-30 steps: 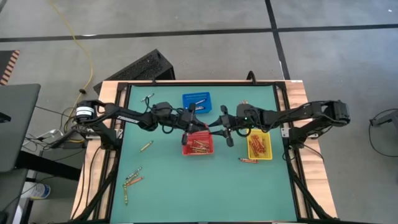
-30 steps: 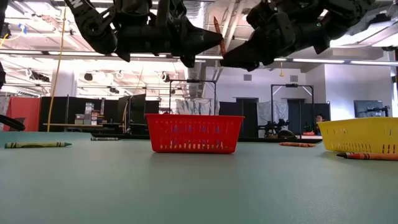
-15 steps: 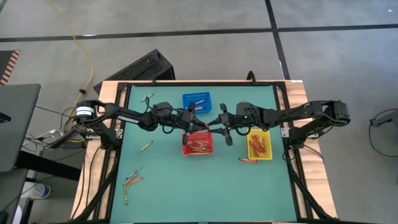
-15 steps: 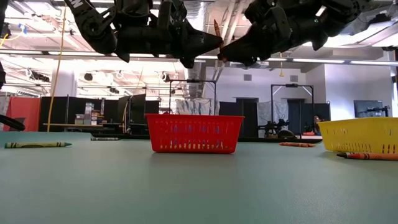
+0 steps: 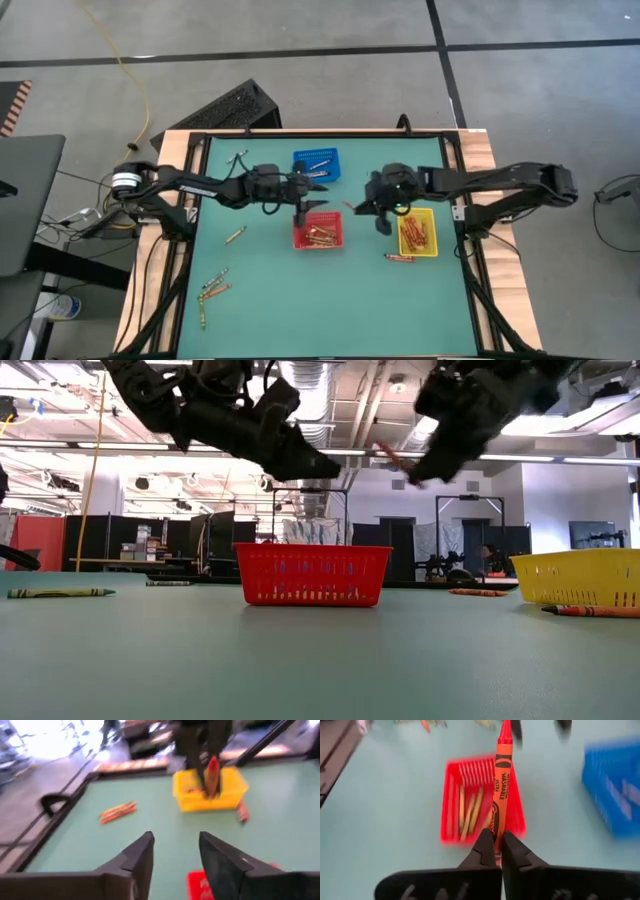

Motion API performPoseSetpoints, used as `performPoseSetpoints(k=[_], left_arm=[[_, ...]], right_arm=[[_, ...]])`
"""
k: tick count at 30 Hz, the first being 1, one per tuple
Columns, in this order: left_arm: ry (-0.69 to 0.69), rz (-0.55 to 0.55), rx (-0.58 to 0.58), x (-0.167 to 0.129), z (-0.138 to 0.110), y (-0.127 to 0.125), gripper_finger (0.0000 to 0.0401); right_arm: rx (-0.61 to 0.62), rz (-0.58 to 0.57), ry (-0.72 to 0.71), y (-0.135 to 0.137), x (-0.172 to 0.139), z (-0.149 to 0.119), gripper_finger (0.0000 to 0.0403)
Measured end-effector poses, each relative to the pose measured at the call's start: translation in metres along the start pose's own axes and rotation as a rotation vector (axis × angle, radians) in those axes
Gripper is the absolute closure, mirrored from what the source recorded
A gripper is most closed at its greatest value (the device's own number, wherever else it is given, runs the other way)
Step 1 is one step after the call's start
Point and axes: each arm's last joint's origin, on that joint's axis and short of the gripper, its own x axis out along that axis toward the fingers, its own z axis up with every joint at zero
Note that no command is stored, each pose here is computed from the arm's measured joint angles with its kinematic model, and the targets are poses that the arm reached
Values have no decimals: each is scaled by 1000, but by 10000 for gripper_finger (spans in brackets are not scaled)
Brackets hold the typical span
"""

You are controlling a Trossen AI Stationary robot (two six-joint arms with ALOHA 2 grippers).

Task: Sort crayons
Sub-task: Put the orange crayon into the yellow bin

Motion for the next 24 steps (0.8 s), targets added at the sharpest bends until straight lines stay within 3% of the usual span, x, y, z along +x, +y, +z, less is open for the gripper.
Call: performPoseSetpoints(k=[7,13,18,24], left_arm=[[173,127,30,-20,4,5,222],[183,130,29,-22,5,5,221],[215,124,21,-22,2,4,221],[219,123,28,-22,1,4,221]], right_arm=[[432,-120,372,12,-41,-31,398],[755,-399,582,27,-67,-58,398],[931,-536,669,39,-69,-82,398],[953,-549,687,48,-62,-87,382]])
